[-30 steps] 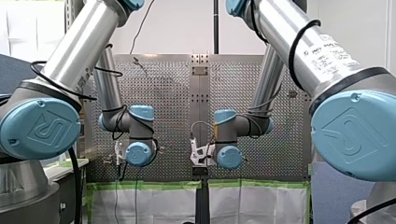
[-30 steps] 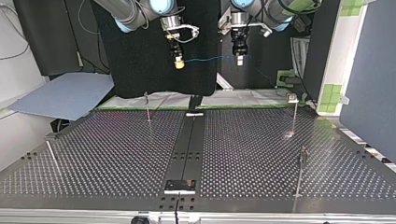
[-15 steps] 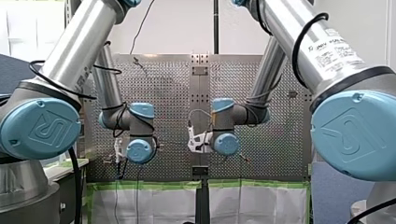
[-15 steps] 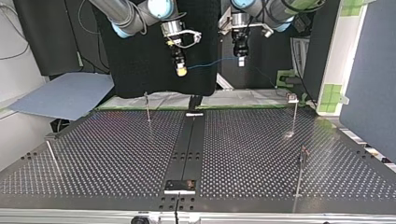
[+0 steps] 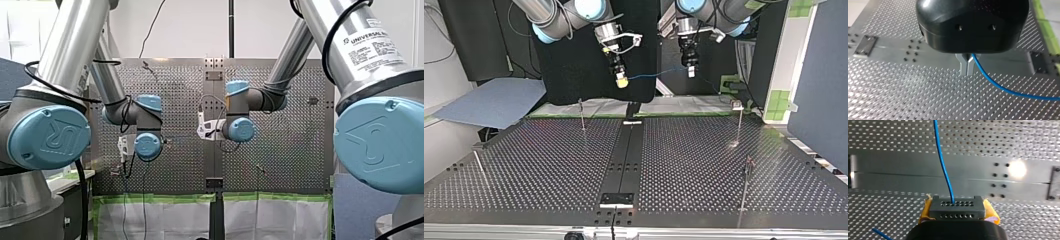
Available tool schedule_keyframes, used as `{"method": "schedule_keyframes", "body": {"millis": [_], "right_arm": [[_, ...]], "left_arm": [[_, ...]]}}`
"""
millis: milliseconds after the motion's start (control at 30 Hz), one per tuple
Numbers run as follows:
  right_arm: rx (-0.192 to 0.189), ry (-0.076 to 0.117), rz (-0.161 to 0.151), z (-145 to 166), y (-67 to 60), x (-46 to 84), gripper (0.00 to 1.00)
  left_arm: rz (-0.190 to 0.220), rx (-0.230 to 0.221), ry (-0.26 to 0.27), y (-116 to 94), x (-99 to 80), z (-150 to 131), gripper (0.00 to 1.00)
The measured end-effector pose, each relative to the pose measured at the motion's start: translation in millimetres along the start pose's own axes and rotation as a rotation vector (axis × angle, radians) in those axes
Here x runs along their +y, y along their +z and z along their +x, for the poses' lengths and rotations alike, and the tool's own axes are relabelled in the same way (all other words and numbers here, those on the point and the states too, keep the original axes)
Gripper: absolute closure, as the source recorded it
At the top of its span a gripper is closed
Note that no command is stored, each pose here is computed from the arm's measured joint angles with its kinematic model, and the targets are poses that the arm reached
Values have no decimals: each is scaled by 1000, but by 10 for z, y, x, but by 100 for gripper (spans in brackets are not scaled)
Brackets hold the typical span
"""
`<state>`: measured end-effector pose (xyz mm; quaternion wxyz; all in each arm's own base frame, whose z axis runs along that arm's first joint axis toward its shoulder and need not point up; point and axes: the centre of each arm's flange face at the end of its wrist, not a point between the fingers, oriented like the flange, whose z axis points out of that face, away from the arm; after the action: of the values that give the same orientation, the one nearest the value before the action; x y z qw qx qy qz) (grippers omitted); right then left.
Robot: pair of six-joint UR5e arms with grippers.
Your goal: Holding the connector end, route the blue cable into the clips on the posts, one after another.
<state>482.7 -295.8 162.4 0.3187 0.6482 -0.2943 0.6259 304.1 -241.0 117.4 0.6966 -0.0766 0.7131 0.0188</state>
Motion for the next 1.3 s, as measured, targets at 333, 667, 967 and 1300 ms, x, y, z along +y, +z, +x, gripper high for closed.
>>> {"method": "schedule_keyframes", "body": {"millis": [333, 667, 967, 1300], "right_arm": [[48, 0, 5, 651, 104, 9, 100], [51, 9, 49, 784, 180, -15, 100], [61, 20, 86, 846, 372, -90, 100], [70, 10, 105, 1107, 574, -225, 100]], "left_arm": [[-49, -61, -60, 238, -56, -509, 100], [-71, -97, -94, 316, -37, -968, 100], [-104, -143, -135, 397, 23, -1463, 100], [-108, -189, -154, 439, 86, -1977, 100]]}}
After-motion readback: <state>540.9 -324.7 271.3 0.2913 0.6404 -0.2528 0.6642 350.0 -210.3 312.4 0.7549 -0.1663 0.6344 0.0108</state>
